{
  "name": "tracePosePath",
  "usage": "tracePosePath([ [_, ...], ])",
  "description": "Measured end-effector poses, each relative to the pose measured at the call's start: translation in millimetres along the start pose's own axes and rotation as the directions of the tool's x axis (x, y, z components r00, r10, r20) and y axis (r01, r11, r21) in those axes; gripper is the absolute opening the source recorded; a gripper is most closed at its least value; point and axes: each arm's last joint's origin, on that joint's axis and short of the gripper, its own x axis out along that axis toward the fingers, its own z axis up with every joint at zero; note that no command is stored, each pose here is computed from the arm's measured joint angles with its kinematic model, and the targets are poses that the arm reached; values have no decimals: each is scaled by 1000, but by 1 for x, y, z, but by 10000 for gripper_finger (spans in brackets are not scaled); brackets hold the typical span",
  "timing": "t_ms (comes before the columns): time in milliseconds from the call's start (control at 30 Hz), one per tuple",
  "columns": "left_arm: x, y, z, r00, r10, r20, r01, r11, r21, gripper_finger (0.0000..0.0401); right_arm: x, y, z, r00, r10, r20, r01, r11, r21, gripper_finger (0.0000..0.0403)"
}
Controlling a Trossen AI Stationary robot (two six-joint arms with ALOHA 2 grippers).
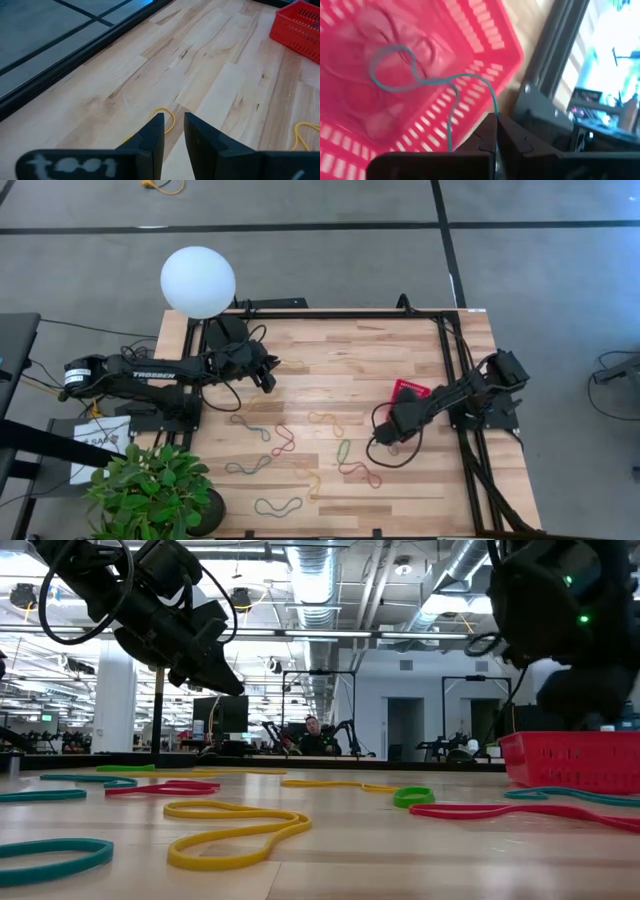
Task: Pick and place rubber bands into bin
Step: Put the blue rubber band into the basket
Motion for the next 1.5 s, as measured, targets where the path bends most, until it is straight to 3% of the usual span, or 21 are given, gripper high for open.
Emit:
tracePosePath([
  [333,0,0,0,1000,1,2,-1,1000,-1,64,-11,11,12,980,115,164,-108,993,-52,2],
  [467,0,0,0,1000,1,2,-1,1000,-1,64,-9,13,20,978,156,139,-153,988,-32,23],
  [733,0,0,0,1000,2,2,-2,1000,0,64,-6,16,35,969,214,123,-198,971,-133,78],
  [1133,0,0,0,1000,2,2,-2,1000,2,64,-17,5,27,958,283,46,-272,947,-170,93],
  [1233,0,0,0,1000,2,2,-2,1000,2,64,-33,6,22,921,379,94,-358,916,-180,93],
  [1367,0,0,0,1000,3,2,-3,1000,3,64,-59,8,11,827,520,216,-478,851,-216,93],
  [1500,0,0,0,1000,3,2,-3,1000,3,64,-70,14,-1,758,622,194,-597,783,-177,93],
])
